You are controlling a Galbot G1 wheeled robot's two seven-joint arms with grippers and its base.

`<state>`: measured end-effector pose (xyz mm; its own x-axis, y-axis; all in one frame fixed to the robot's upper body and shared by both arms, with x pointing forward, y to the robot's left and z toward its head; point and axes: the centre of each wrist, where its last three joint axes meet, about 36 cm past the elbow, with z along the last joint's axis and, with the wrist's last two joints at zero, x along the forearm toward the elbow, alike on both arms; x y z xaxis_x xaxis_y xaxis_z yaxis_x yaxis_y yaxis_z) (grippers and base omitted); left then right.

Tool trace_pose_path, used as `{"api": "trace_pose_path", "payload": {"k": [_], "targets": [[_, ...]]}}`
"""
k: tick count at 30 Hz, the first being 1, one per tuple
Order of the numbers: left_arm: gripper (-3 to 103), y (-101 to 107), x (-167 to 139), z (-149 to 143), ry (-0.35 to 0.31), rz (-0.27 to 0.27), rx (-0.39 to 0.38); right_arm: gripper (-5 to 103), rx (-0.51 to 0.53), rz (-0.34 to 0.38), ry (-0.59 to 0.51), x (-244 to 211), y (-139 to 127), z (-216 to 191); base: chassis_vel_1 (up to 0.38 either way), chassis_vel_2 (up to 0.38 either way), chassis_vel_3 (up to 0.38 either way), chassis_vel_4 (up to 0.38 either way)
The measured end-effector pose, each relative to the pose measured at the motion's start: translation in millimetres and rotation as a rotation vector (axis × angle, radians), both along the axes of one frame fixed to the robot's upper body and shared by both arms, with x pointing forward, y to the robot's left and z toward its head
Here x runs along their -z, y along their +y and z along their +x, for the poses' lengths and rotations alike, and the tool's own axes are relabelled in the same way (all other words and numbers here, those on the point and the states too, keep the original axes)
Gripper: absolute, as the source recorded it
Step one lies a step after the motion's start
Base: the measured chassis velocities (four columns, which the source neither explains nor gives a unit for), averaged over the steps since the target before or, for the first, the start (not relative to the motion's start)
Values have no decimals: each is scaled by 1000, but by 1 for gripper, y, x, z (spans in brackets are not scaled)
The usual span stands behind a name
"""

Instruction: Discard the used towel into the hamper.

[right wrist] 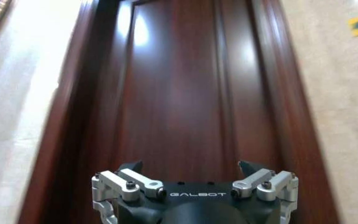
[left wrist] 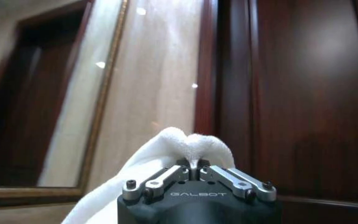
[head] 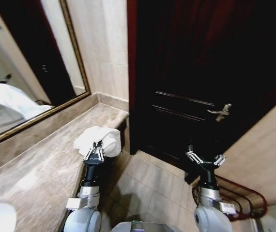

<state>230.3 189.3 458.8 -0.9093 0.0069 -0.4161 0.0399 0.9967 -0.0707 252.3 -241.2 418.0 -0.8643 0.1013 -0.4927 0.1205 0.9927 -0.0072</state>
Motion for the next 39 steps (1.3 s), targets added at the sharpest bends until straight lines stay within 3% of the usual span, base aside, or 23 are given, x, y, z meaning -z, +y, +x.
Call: {"api": "trace_pose_path", "payload": {"k": [21, 26, 39], "targets": [[3, -2, -3, 3, 2, -28, 6, 100, -14, 7, -80, -6, 2, 2, -121, -127, -113, -120], [3, -4, 1, 4, 11, -30, 18, 100, -41, -32, -133, -7, 1, 1, -120, -137, -137, -123], [3, -10, 5, 3, 20, -36, 42, 100, -67, -35, -179, -17, -2, -2, -120, -121, -123, -122]]}}
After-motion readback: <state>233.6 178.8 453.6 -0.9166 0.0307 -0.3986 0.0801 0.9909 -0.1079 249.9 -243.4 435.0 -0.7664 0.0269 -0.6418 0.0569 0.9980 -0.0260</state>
